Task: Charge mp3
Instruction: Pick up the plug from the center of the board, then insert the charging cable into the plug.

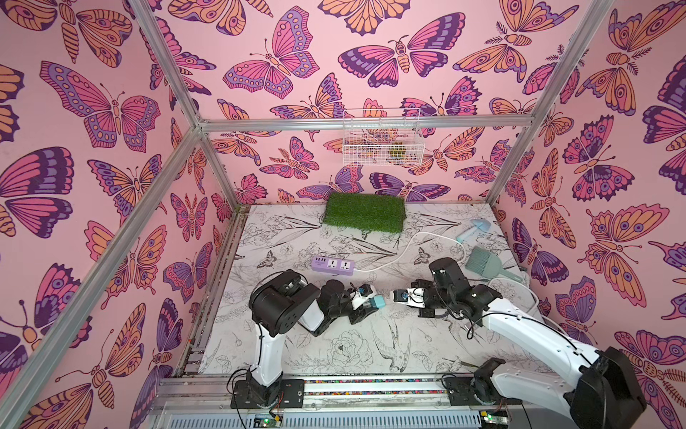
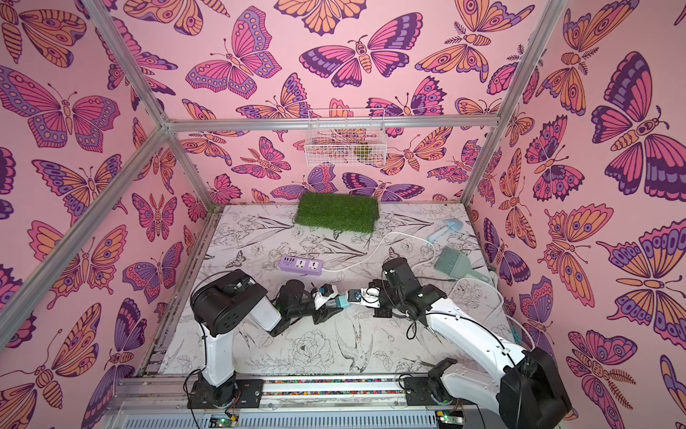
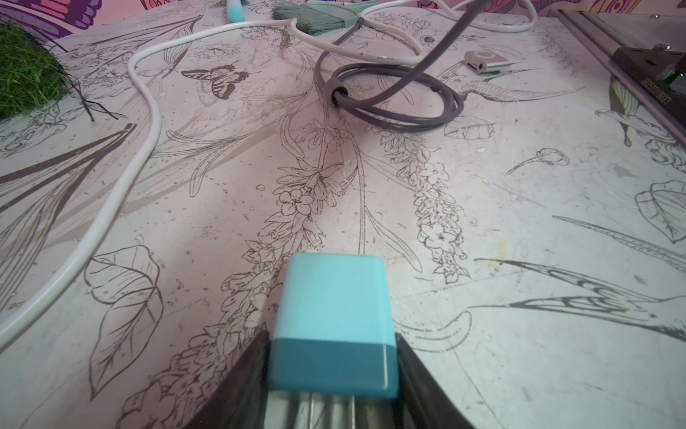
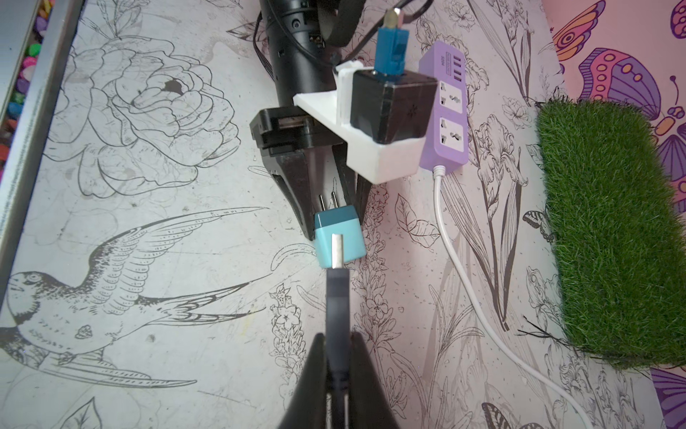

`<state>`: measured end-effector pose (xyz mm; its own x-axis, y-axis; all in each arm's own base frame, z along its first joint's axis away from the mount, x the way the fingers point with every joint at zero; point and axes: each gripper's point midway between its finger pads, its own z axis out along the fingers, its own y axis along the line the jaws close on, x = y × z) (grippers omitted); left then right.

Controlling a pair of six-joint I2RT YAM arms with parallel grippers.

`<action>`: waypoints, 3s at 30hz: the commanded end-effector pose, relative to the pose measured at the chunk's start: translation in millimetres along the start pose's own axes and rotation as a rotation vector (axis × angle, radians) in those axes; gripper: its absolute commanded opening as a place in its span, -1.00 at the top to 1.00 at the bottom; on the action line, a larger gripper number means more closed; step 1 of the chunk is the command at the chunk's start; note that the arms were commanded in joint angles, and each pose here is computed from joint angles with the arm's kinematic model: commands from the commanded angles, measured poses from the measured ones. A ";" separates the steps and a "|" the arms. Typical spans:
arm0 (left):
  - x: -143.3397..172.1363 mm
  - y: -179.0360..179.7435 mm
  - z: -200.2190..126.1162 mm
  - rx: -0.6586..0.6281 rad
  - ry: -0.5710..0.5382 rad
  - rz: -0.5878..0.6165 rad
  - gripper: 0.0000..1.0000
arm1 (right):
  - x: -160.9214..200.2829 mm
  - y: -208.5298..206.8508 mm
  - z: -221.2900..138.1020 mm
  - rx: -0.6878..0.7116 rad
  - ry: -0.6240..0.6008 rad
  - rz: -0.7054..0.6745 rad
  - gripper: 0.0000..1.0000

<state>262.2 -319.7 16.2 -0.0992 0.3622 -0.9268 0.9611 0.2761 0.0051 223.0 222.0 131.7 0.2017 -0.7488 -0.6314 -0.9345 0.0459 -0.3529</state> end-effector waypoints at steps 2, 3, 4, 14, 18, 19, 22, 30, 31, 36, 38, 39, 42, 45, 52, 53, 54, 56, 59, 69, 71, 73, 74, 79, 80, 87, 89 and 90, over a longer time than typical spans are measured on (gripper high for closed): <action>48.6 -27.4 -5.8 0.091 0.155 -0.123 0.17 | -4.0 -3.5 -2.3 -0.013 -0.017 0.004 1.00; 46.0 -27.0 -6.5 0.090 0.151 -0.118 0.23 | -4.2 -3.2 -2.1 -0.015 -0.019 0.005 1.00; 41.2 -25.9 -7.2 0.087 0.142 -0.110 0.27 | -3.9 -3.4 -2.0 -0.014 -0.021 0.008 1.00; -34.8 -26.8 -31.5 0.116 0.096 0.011 0.53 | -2.8 1.8 -2.3 -0.060 -0.050 0.070 1.00; -66.8 -30.3 -49.1 0.133 0.109 0.094 0.54 | -0.8 0.5 -6.4 -0.070 -0.039 0.101 1.00; -72.8 -30.7 -52.8 0.135 0.106 0.108 0.55 | -1.8 1.0 -7.0 -0.076 -0.043 0.106 1.00; -91.7 -31.3 -64.0 0.141 0.090 0.143 0.55 | -5.8 3.4 -9.2 -0.105 -0.049 0.112 1.00; -120.5 -38.7 -80.8 0.207 0.020 0.191 0.56 | -20.1 0.5 -18.7 -0.110 -0.091 0.099 1.00; -121.4 -39.2 -82.4 0.213 0.019 0.195 0.56 | -20.5 0.9 -20.0 -0.109 -0.091 0.100 1.00; -130.8 -36.2 -88.1 0.226 -0.017 0.208 0.57 | -27.1 7.3 -27.3 -0.116 -0.128 0.092 1.00; -136.3 -37.2 -88.6 0.242 -0.034 0.216 0.57 | -32.1 9.0 -27.9 -0.119 -0.165 0.097 1.00; -138.7 -37.2 -88.6 0.246 -0.040 0.216 0.58 | -35.2 9.5 -29.0 -0.121 -0.182 0.097 1.00; -142.5 -39.9 -87.9 0.277 -0.058 0.221 0.58 | -41.1 8.2 -30.7 -0.115 -0.216 0.108 1.00; -144.6 -42.4 -88.0 0.295 -0.073 0.233 0.59 | -41.8 9.5 -31.4 -0.119 -0.220 0.107 1.00; -145.4 -46.1 -88.8 0.312 -0.092 0.248 0.66 | -38.8 7.4 -33.3 -0.094 -0.200 0.106 1.00; -146.5 -45.6 -88.6 0.311 -0.095 0.252 0.67 | -39.1 7.5 -33.3 -0.096 -0.202 0.107 1.00; -147.8 -46.2 -89.2 0.314 -0.100 0.253 0.67 | -38.9 7.7 -32.8 -0.099 -0.200 0.110 1.00; -149.0 -46.9 -88.8 0.316 -0.105 0.264 0.68 | -38.3 9.0 -31.7 -0.108 -0.200 0.112 1.00; -147.7 -46.4 -88.4 0.312 -0.102 0.272 0.68 | -42.6 8.5 -33.5 -0.108 -0.220 0.110 1.00; -151.9 -54.3 -89.1 0.345 -0.124 0.292 0.72 | -50.1 5.9 -35.5 -0.112 -0.253 0.120 1.00; -152.8 -56.5 -88.9 0.353 -0.128 0.293 0.72 | -51.7 3.2 -36.2 -0.100 -0.258 0.112 1.00; -153.1 -57.7 -89.7 0.357 -0.130 0.288 0.73 | -52.6 0.9 -36.9 -0.088 -0.260 0.107 1.00; -153.3 -57.7 -89.9 0.359 -0.131 0.286 0.74 | -52.7 1.2 -37.0 -0.089 -0.262 0.107 1.00; -155.9 -59.8 -91.4 0.368 -0.142 0.273 0.76 | -56.2 2.2 -41.6 -0.078 -0.278 0.102 1.00; -156.5 -60.7 -91.6 0.375 -0.146 0.267 0.77 | -57.6 2.2 -43.4 -0.073 -0.285 0.099 1.00; -164.1 -61.1 -92.3 0.385 -0.172 0.246 0.77 | -63.3 11.4 -50.4 -0.092 -0.328 0.107 1.00; -164.0 -61.8 -91.4 0.391 -0.173 0.248 0.78 | -63.3 12.1 -50.2 -0.092 -0.334 0.115 1.00; -164.4 -61.3 -90.9 0.390 -0.174 0.252 0.78 | -63.2 11.9 -49.5 -0.093 -0.336 0.118 1.00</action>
<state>204.2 -310.1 195.9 0.1619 0.2480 -0.9551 0.9832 -0.1236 0.1346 187.8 229.4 188.5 0.1381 -0.5474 -0.8254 -0.9761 0.0662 -0.2072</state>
